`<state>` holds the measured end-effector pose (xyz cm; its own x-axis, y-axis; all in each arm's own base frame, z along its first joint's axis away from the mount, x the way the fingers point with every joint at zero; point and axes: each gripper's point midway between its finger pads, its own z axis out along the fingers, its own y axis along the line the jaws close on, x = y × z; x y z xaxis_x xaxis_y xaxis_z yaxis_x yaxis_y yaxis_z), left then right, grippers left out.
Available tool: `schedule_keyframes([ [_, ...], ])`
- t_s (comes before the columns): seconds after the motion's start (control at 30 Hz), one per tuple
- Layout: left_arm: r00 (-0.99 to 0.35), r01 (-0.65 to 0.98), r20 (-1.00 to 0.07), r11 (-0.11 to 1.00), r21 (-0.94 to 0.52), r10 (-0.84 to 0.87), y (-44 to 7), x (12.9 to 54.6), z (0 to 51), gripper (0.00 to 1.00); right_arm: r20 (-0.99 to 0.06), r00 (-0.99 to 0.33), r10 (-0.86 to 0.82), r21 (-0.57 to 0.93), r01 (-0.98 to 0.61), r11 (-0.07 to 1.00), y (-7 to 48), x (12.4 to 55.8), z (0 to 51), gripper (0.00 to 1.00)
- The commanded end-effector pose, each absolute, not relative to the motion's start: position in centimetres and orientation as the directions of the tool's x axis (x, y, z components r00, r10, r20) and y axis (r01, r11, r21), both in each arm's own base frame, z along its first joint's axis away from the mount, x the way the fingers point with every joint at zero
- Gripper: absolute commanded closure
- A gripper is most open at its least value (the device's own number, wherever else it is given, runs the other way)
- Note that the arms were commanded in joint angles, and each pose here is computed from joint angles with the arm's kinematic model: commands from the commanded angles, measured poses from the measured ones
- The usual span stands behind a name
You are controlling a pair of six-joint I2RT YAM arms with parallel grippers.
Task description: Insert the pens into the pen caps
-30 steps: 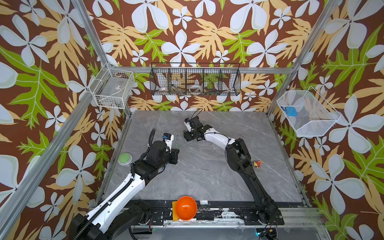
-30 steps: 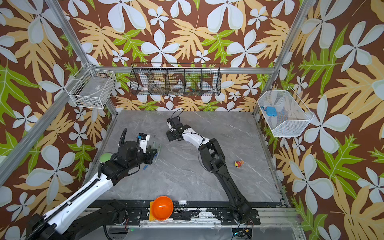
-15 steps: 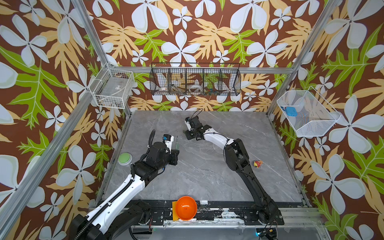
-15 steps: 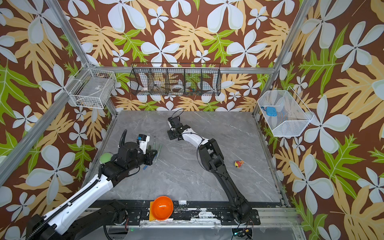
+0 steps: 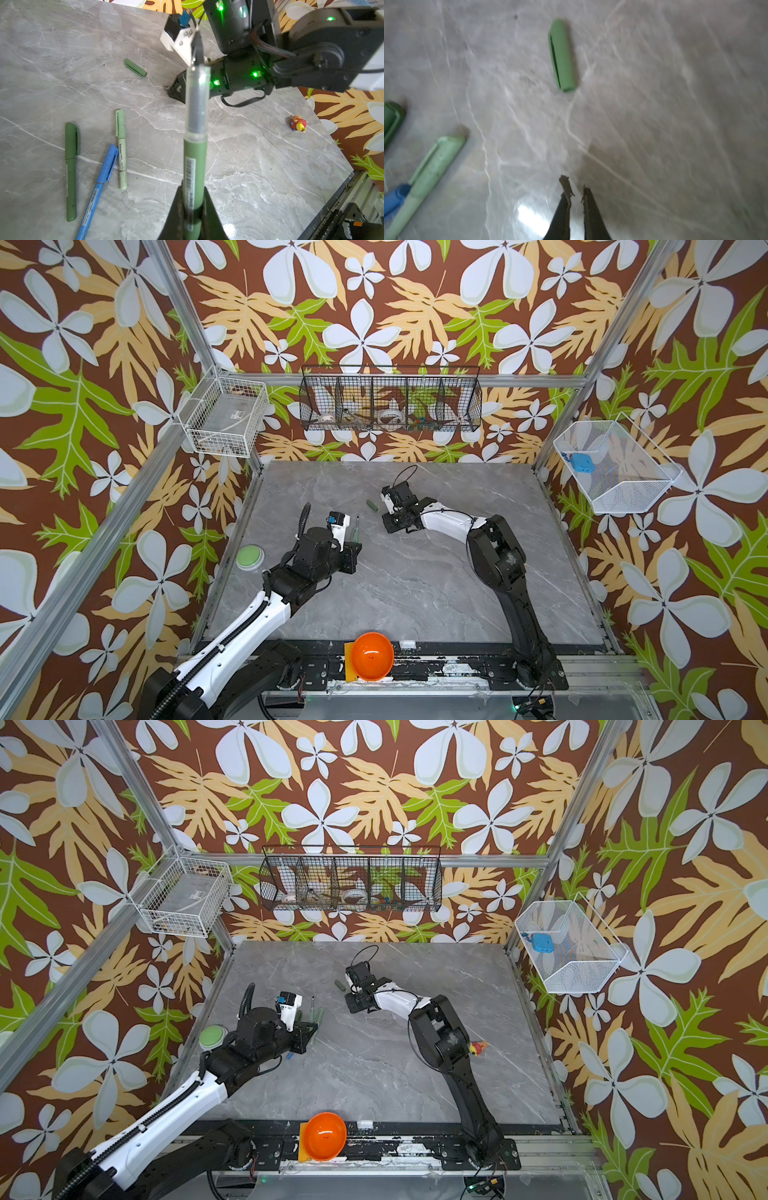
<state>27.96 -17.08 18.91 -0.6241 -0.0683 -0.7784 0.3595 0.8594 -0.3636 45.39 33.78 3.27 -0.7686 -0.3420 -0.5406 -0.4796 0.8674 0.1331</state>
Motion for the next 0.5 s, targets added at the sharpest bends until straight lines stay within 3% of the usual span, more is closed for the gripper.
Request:
schedule_keyframes([
  [0.0, -0.589, 0.385, -0.803, 0.843, -0.376, -0.090, -17.5, 28.4, 20.3, 1.00, -0.594, -0.726, -0.346, 0.123, -0.507, 0.853, 33.9, 45.5, 4.3, 0.56],
  [0.07, -0.584, 0.391, -0.807, 0.840, -0.377, -0.090, -17.6, 28.4, 20.6, 1.00, -0.597, -0.704, -0.384, 0.079, -0.528, 0.846, 34.1, 46.4, 4.4, 0.47],
  [0.13, -0.584, 0.394, -0.807, 0.839, -0.375, -0.087, -17.7, 28.4, 20.8, 1.00, -0.594, -0.692, -0.410, 0.068, -0.551, 0.832, 34.9, 47.3, 4.1, 0.45],
  [0.47, -0.585, 0.372, -0.806, 0.855, -0.360, -0.085, -17.0, 28.2, 20.7, 1.00, -0.618, -0.664, -0.420, 0.089, -0.591, 0.802, 38.6, 51.1, 2.9, 0.45],
])
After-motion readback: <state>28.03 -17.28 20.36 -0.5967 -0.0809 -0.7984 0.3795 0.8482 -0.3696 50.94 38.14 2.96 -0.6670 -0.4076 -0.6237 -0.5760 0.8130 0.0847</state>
